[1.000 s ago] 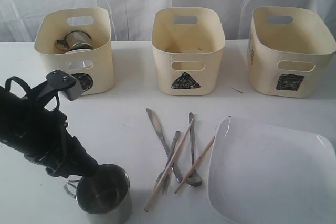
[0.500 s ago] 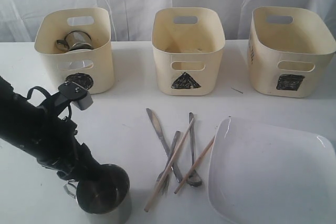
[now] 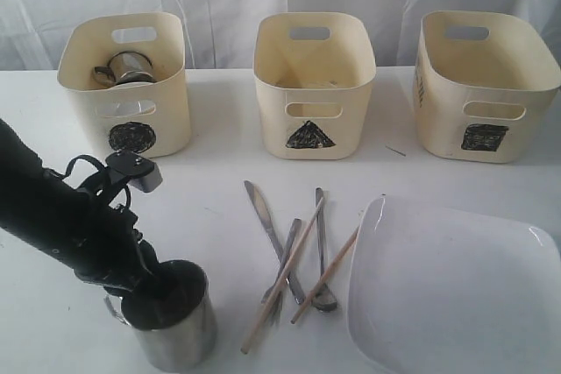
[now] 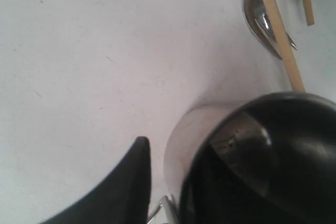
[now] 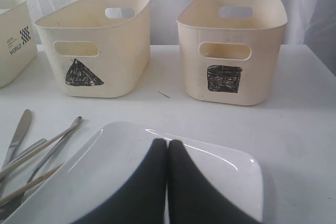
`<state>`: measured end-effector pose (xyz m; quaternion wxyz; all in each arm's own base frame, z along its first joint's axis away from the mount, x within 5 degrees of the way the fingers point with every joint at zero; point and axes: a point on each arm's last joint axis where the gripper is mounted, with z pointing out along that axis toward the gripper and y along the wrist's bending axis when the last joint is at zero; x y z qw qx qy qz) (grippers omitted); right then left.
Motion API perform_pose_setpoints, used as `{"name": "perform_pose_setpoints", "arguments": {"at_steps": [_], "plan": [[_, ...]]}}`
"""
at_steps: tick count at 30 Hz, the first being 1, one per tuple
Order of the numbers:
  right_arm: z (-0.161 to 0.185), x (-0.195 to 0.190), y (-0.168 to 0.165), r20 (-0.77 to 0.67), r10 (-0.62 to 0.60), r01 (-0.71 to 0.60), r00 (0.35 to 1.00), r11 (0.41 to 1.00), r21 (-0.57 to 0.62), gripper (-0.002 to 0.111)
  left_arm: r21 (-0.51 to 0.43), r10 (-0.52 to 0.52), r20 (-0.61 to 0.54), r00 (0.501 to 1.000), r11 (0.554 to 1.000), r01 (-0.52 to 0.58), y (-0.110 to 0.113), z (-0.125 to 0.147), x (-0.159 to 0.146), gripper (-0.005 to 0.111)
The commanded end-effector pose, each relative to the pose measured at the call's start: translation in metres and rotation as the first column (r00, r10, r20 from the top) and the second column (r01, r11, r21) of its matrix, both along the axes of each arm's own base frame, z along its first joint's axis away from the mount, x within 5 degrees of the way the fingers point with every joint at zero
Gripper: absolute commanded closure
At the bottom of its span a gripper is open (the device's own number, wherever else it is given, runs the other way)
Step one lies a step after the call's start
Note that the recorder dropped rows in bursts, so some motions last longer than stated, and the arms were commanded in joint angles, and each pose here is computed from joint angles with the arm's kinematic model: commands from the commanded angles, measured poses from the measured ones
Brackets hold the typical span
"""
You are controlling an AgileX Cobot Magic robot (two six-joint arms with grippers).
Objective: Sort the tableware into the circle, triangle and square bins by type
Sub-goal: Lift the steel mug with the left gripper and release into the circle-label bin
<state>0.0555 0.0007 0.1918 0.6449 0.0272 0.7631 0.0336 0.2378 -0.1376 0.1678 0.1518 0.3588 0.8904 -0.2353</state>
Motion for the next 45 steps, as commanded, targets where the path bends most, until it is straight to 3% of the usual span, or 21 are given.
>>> {"name": "perform_pose_setpoints", "arguments": {"at_steps": [1, 4, 7, 10, 12, 15, 17, 24, 29, 36, 45], "plan": [[-0.001, 0.000, 0.000, 0.009, -0.003, 0.003, 1.000, 1.000, -0.006, 0.108, -0.046, 0.045, 0.021, 0.999, 0.998, -0.044, -0.004, 0.010, 0.008, 0.107], [-0.001, 0.000, 0.000, 0.009, -0.003, 0.003, 1.000, 1.000, -0.006, 0.108, -0.098, 0.079, 0.095, 0.992, 0.993, -0.070, -0.008, 0.037, 0.017, 0.107], [-0.001, 0.000, 0.000, 0.009, -0.003, 0.003, 1.000, 1.000, -0.006, 0.108, -0.168, 0.092, 0.298, 0.950, 0.985, -0.043, -0.008, 0.097, 0.023, 0.107], [-0.001, 0.000, 0.000, 0.009, -0.003, 0.003, 1.000, 1.000, -0.006, 0.108, -0.161, 0.128, 0.569, 0.812, 0.986, -0.043, -0.002, 0.158, 0.035, 0.107], [-0.001, 0.000, 0.000, 0.009, -0.003, 0.003, 1.000, 1.000, -0.006, 0.108, -0.157, 0.181, 0.685, 0.706, 0.983, -0.099, 0.006, 0.182, 0.051, 0.107], [-0.001, 0.000, 0.000, 0.009, -0.003, 0.003, 1.000, 1.000, -0.006, 0.108, -0.159, 0.232, 0.752, 0.617, 0.972, -0.172, 0.019, 0.194, 0.072, 0.107], [-0.001, 0.000, 0.000, 0.009, -0.003, 0.003, 1.000, 1.000, -0.006, 0.108, -0.141, 0.242, 0.771, 0.589, 0.967, -0.213, 0.029, 0.194, 0.088, 0.107], [-0.001, 0.000, 0.000, 0.009, -0.003, 0.003, 1.000, 1.000, -0.006, 0.108, -0.075, 0.245, 0.783, 0.572, 0.950, -0.304, 0.053, 0.170, 0.140, 0.107], [-0.001, 0.000, 0.000, 0.009, -0.003, 0.003, 1.000, 1.000, -0.006, 0.108, -0.034, 0.225, 0.810, 0.542, 0.940, -0.339, 0.058, 0.150, 0.169, 0.107], [-0.001, 0.000, 0.000, 0.009, -0.003, 0.003, 1.000, 1.000, -0.006, 0.108, 0.019, 0.196, 0.771, 0.606, 0.944, -0.330, 0.054, 0.113, 0.190, 0.106], [-0.001, 0.000, 0.000, 0.009, -0.003, 0.003, 1.000, 1.000, -0.006, 0.108, -0.015, 0.233, 0.726, 0.647, 0.946, -0.324, 0.051, 0.112, 0.187, 0.058]]}}
